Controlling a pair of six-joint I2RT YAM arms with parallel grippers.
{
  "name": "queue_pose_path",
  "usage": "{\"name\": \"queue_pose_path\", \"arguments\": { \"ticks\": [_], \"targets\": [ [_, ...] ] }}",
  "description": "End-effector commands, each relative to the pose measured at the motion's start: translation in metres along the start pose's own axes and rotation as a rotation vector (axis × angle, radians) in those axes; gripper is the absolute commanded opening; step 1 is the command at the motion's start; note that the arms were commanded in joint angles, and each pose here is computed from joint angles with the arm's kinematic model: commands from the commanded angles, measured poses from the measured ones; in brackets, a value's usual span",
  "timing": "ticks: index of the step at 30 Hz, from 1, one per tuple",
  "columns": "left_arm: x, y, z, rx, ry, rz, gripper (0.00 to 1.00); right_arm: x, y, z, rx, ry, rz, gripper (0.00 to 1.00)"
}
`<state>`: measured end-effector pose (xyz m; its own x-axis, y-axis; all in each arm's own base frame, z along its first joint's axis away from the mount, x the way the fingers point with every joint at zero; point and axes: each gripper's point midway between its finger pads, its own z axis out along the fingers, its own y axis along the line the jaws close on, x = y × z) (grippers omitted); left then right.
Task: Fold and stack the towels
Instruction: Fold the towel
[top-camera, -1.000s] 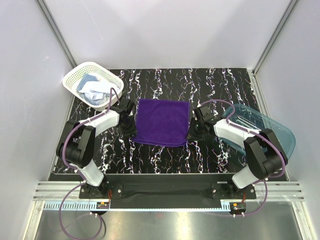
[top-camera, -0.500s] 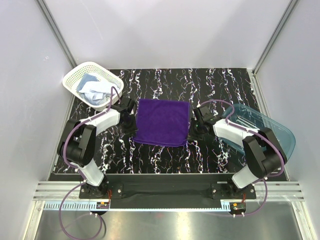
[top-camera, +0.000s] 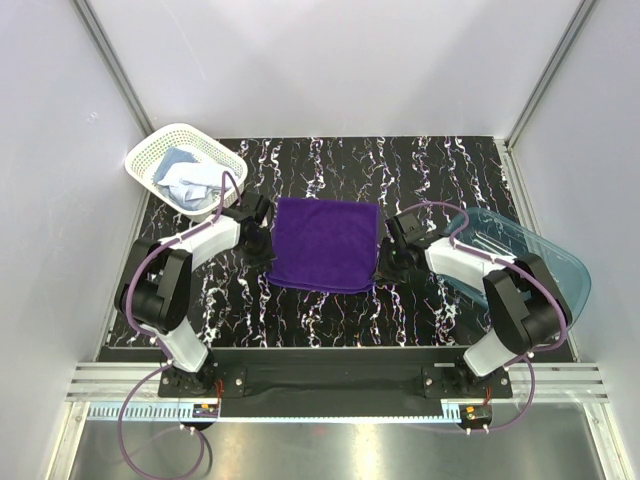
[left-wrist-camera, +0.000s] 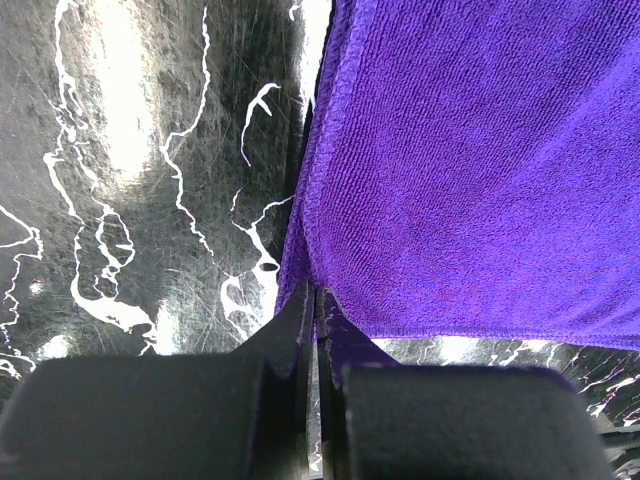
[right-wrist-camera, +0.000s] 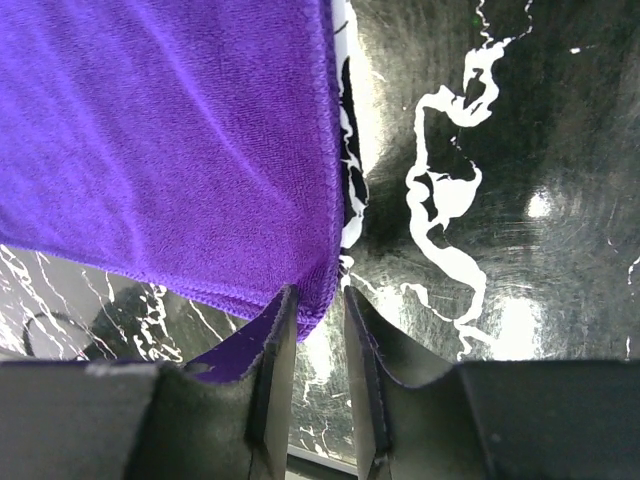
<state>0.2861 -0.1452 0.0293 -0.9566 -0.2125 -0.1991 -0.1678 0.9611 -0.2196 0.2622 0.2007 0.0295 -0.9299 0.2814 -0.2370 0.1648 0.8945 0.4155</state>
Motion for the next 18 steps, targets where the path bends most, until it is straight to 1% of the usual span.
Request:
{"name": "queue_pose_path", "arguments": {
  "ticks": [1, 5, 7, 8, 10, 12, 14, 16, 18],
  "targets": [
    [-0.007, -0.010, -0.003, 0.029, -0.018, -0.004, 0.00, -0.003, 0.002, 0.002, 0.014, -0.015, 0.018, 0.32],
    [-0.006, -0.011, -0.002, 0.031, -0.016, -0.001, 0.00, -0.005, 0.005, 0.005, 0.005, -0.021, 0.026, 0.30],
    [-0.007, -0.011, -0.002, 0.030, -0.018, -0.004, 0.00, -0.007, 0.006, 0.005, 0.003, -0.030, 0.030, 0.26],
    [-0.007, -0.011, -0.002, 0.033, -0.018, -0.003, 0.00, -0.008, 0.006, 0.004, 0.006, -0.039, 0.029, 0.22],
    [-0.007, -0.011, -0.002, 0.030, -0.019, -0.004, 0.00, -0.011, 0.008, 0.002, 0.003, -0.053, 0.025, 0.08],
    [-0.010, -0.011, -0.005, 0.022, -0.025, -0.004, 0.00, -0.016, 0.013, -0.002, -0.007, -0.058, 0.007, 0.02],
    [-0.012, -0.010, -0.014, 0.002, -0.015, 0.003, 0.00, -0.024, 0.023, -0.010, -0.023, -0.067, -0.017, 0.00],
    [-0.025, -0.014, -0.030, -0.008, -0.063, 0.010, 0.00, -0.026, 0.029, -0.019, -0.036, -0.070, -0.024, 0.00],
    [-0.024, -0.013, -0.042, -0.011, -0.067, 0.013, 0.00, -0.024, 0.037, -0.029, -0.071, -0.064, -0.025, 0.00]
  ]
}}
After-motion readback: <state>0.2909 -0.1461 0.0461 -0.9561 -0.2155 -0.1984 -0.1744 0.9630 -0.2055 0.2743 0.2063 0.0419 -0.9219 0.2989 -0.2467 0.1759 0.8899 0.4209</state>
